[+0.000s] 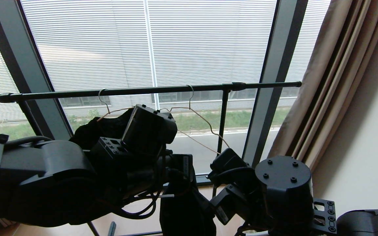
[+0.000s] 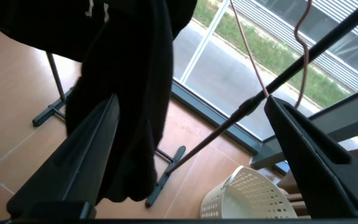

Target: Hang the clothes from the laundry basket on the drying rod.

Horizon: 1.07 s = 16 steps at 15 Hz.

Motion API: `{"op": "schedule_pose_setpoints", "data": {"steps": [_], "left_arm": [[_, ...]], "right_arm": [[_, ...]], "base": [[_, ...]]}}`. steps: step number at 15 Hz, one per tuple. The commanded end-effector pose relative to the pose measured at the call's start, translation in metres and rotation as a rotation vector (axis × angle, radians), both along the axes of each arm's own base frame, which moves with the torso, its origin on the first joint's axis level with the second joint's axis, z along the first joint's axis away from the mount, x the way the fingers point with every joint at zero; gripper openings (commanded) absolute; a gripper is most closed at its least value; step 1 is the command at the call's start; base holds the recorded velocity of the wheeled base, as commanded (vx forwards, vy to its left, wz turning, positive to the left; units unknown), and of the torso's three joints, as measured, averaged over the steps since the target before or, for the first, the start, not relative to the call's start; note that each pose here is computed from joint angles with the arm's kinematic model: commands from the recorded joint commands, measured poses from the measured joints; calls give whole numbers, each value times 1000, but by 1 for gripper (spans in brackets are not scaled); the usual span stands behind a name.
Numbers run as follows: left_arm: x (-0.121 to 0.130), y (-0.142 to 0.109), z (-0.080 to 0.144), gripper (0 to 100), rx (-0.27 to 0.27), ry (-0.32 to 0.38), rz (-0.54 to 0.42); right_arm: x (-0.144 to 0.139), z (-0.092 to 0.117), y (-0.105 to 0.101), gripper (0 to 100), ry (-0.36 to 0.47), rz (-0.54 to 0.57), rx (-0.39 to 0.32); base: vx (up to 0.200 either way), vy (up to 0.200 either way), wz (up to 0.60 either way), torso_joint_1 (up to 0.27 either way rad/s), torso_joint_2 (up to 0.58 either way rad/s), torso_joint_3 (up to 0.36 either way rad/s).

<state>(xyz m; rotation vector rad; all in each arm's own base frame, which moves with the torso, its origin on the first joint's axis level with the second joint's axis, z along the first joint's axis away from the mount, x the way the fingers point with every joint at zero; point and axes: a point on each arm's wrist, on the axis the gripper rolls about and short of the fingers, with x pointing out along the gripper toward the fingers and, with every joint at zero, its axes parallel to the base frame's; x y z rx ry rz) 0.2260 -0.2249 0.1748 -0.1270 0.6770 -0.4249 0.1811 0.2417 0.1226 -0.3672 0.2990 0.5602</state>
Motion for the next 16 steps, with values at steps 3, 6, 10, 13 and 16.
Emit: {"op": "schedule_pose_setpoints", "data": {"steps": [3, 6, 10, 13, 16], "left_arm": [[0, -1, 0, 0, -1, -1, -1], [-3, -2, 0, 0, 1, 1, -11], [-3, -2, -1, 0, 3, 3, -12], [-5, -1, 0, 0, 2, 2, -12], [-6, 0, 1, 0, 0, -1, -13]], "right_arm": [[0, -3, 1, 100, 4, 1, -8], [5, -8, 7, 100, -1, -5, 9], [16, -8, 15, 100, -14, -17, 20], [28, -10, 6, 100, -11, -63, 16], [31, -12, 3, 100, -6, -74, 11]], "base": [[0, 0, 0, 0, 0, 0], [0, 0, 0, 0, 0, 0], [0, 0, 0, 0, 0, 0], [0, 0, 0, 0, 0, 0], [0, 0, 0, 0, 0, 0]]}}
